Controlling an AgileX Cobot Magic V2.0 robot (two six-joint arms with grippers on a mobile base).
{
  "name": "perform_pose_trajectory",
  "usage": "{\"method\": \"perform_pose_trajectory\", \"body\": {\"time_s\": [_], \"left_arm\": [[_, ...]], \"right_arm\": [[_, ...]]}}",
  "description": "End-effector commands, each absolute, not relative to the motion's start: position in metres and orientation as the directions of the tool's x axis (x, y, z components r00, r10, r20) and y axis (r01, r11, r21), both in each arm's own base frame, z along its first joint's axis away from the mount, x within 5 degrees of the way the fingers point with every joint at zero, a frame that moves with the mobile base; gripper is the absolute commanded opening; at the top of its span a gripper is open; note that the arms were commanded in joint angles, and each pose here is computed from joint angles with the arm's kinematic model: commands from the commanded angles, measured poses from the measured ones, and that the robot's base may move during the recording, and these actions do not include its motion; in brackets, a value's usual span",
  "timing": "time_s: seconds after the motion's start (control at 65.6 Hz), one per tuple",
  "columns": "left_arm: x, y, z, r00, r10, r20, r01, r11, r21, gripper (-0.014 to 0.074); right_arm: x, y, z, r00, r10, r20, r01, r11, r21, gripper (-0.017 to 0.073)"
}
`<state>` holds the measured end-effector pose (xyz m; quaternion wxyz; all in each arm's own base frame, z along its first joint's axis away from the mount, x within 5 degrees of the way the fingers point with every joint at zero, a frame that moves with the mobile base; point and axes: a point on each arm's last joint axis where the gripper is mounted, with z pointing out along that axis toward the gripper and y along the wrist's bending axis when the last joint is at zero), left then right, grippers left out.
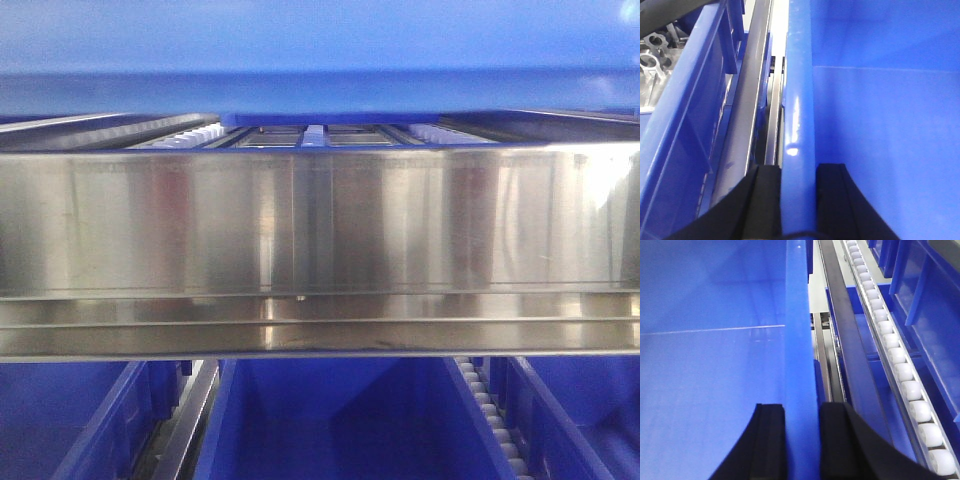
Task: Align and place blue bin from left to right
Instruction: 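Pull the held blue bin back toward the robot with both grippers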
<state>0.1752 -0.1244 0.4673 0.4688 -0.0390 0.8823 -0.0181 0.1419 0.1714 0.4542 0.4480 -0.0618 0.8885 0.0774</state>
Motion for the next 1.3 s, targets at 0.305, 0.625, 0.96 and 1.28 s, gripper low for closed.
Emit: {"method": "perform_pose_trajectory", "body": {"time_s": [0.305,0.625,0.96,1.28], "left_arm": [[0.1765,-0.133,0.4769,-0.505,-0.104,-0.857,0.034,0.99,-0.14,-0.0111],[0.1767,-0.1326,0.4772,-0.501,-0.102,-0.859,0.032,0.99,-0.137,-0.0111],[0.1767,-0.1326,0.4772,-0.501,-0.102,-0.859,0.032,0.99,-0.137,-0.0111],[0.1767,-0.1326,0.4772,-0.501,-0.102,-0.859,0.032,0.99,-0.137,-0.0111]], "right_arm": [[0.1431,0.1792,0.4672,-0.51,-0.019,-0.86,-0.262,0.956,0.135,-0.0079],[0.1432,0.1803,0.468,-0.503,-0.016,-0.864,-0.273,0.952,0.141,-0.0079],[0.1433,0.1841,0.471,-0.478,-0.006,-0.878,-0.309,0.937,0.162,-0.0079],[0.1433,0.185,0.4718,-0.472,-0.004,-0.881,-0.318,0.933,0.167,-0.0079]]}}
